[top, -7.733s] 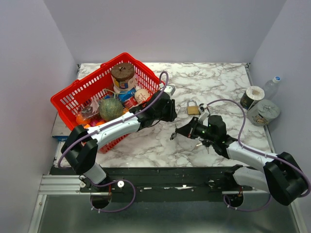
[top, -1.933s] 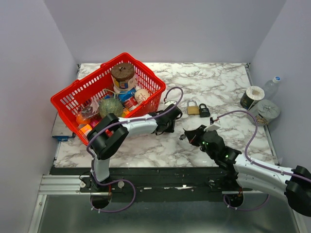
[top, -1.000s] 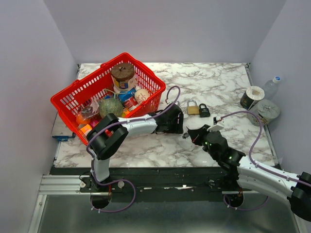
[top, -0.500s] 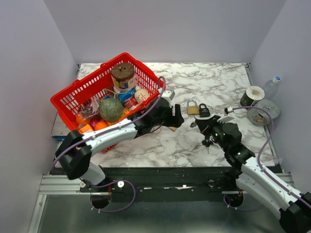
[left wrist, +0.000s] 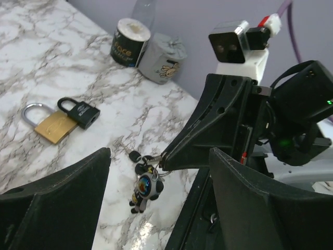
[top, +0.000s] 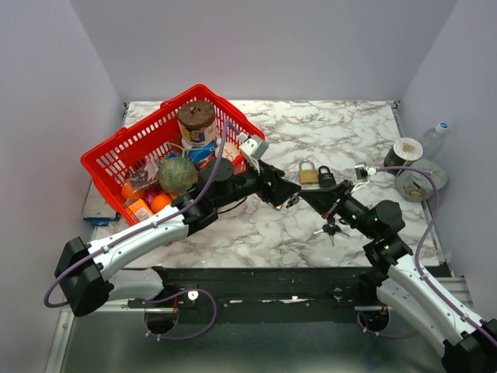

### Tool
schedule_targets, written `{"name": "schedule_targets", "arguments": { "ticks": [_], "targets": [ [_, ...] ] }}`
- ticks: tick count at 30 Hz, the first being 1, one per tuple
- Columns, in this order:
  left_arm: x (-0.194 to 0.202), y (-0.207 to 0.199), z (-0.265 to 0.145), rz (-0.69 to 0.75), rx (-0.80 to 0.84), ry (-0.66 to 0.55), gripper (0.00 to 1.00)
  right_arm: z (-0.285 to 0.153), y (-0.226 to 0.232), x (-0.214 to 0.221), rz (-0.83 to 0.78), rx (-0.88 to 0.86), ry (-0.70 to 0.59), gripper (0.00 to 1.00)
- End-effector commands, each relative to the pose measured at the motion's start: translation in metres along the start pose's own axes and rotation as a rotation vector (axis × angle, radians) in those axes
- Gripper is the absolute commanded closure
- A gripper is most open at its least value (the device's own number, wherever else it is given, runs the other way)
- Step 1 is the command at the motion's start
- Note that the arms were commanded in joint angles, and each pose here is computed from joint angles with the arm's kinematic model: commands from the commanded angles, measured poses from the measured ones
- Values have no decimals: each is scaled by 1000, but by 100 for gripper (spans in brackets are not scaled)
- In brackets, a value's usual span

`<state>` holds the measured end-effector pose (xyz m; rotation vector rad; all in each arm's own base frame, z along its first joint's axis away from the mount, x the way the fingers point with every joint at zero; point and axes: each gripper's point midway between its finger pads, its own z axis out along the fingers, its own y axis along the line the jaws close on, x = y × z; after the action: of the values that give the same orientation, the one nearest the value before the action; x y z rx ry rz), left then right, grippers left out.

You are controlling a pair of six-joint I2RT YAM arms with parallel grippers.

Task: Unlock with the key
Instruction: Adjust the key.

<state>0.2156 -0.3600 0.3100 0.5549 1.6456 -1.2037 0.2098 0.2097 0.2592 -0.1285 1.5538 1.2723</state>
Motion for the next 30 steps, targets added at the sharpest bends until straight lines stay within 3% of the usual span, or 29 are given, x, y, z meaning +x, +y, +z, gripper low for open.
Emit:
{"name": "schedule_targets", "arguments": {
  "ticks": [1,6,14,18,22,28,30],
  "targets": [
    [-14,-20,-7,50,105,-44,17,-2,55,-18,-8,-235,-8,99],
    [-9,-32,-4,22,185,-19,24,-4,65,-23,-2,-280,-21,99],
    [-2,-41,-3,-26,243,-5,48,-5,66,-26,16,-283,-43,99],
    [0,-43,-2,-36,258,3,51,-5,64,-26,24,-282,-50,99],
    [0,-42,-1,-42,255,2,79,-3,62,-24,27,-277,-45,99],
    [-1,-39,0,-40,233,-1,100,-2,55,-19,32,-259,-34,99],
    [-2,-37,0,-39,219,-4,100,-2,53,-17,30,-256,-30,99]
  ]
}}
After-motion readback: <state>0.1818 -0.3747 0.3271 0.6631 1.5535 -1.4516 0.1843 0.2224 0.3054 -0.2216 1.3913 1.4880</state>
